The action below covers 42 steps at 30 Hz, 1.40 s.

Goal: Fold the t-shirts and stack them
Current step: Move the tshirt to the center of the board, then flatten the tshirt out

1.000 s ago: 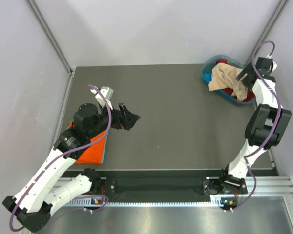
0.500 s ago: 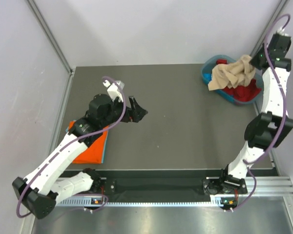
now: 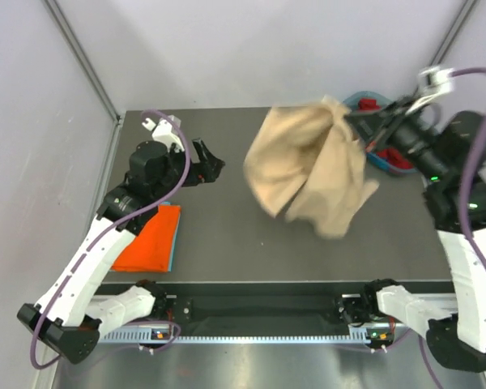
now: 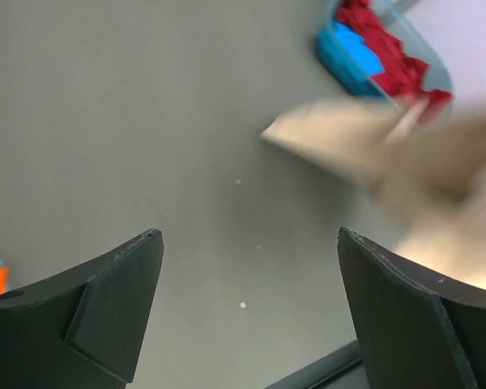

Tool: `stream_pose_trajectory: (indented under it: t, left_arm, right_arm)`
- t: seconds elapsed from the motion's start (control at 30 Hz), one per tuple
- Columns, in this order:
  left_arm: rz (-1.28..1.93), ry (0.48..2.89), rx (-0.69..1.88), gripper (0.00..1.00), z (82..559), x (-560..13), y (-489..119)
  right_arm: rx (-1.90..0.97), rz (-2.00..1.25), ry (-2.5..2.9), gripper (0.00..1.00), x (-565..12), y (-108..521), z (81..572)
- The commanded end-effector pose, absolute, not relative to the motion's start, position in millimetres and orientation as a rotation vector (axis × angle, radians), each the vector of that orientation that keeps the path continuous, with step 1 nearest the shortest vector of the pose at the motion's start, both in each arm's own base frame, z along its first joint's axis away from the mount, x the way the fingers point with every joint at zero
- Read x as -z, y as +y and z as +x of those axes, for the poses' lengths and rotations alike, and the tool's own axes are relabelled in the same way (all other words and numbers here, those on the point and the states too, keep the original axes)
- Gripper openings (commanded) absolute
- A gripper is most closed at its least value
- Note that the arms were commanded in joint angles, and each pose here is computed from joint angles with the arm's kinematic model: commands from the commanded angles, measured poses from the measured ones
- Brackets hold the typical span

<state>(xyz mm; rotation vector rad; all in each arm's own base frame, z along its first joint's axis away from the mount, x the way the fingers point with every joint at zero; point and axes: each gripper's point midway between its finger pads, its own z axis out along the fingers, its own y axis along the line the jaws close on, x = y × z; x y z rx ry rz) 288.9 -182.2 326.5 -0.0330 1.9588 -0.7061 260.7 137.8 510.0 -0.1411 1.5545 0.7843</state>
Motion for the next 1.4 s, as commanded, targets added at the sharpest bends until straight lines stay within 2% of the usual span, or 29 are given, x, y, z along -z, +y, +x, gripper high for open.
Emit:
stream_pose_trajectory:
  t: [0.0,0.03,0.13,0.17,0.27,0.33,0.37,0.4,0.5,0.73,0.97,1.0,1.03,1.1,1.2,1.23,1.3,1.37]
  left_arm:
    - [-0.099,1.952,0.585,0.93,277,-329,-150]
    - [-0.100,1.976,0.593,0.93,273,-319,-151]
    - [-0.101,2.022,0.622,0.93,261,-295,-152]
    - [-0.088,2.034,0.660,0.93,256,-290,-157]
    - [-0.028,2.069,0.774,0.92,239,-269,-171]
    - [0.001,2.097,0.829,0.90,229,-252,-178]
    - [0.031,2.096,0.891,0.89,224,-250,-186]
    - [0.038,2.128,0.906,0.88,220,-237,-190]
    - [0.070,2.200,0.941,0.83,208,-214,-206]
    - [0.297,2.310,0.908,0.73,164,-170,-259]
    - [0.521,2.293,0.709,0.55,120,-137,-304]
    - [0.534,2.277,0.687,0.48,116,-138,-310]
    - [0.543,2.268,0.667,0.46,110,-136,-315]
    - [0.609,2.219,0.592,0.46,91,-130,-330]
    - [0.673,2.224,0.481,0.52,72,-114,-341]
    - [0.638,2.266,0.437,0.56,72,-107,-338]
    - [0.619,2.273,0.284,0.59,82,-96,-332]
    - [0.590,2.275,0.235,0.61,96,-96,-335]
  right_arm:
    - [-0.833,-0.099,1.927,0.01,-362,175,288]
    - [-0.886,-0.120,2.021,0.06,-311,195,278]
    - [-0.950,-0.173,2.155,0.17,-250,227,257]
    - [-0.934,-0.179,2.230,0.29,-221,231,252]
    - [-0.855,-0.151,2.275,0.50,-201,224,250]
    - [-0.698,-0.103,2.237,0.56,-201,202,262]
    - [-0.622,-0.060,2.234,0.64,-199,190,268]
    - [-0.505,0.041,2.228,0.65,-197,169,277]
    - [-0.386,0.206,2.249,0.66,-188,131,282]
    - [-0.331,0.596,2.251,0.66,-151,63,282]
    - [-0.396,0.712,2.217,0.66,-138,43,276]
    - [-0.388,0.727,2.210,0.66,-138,39,276]
    - [-0.383,0.735,2.206,0.66,-136,36,275]
    - [-0.380,0.742,2.205,0.66,-134,33,274]
    - [-0.369,0.793,2.195,0.66,-126,22,272]
    - [-0.367,0.805,2.200,0.66,-122,21,272]
    - [-0.369,0.853,2.189,0.66,-115,15,273]
    - [-0.387,0.875,2.196,0.65,-109,15,276]
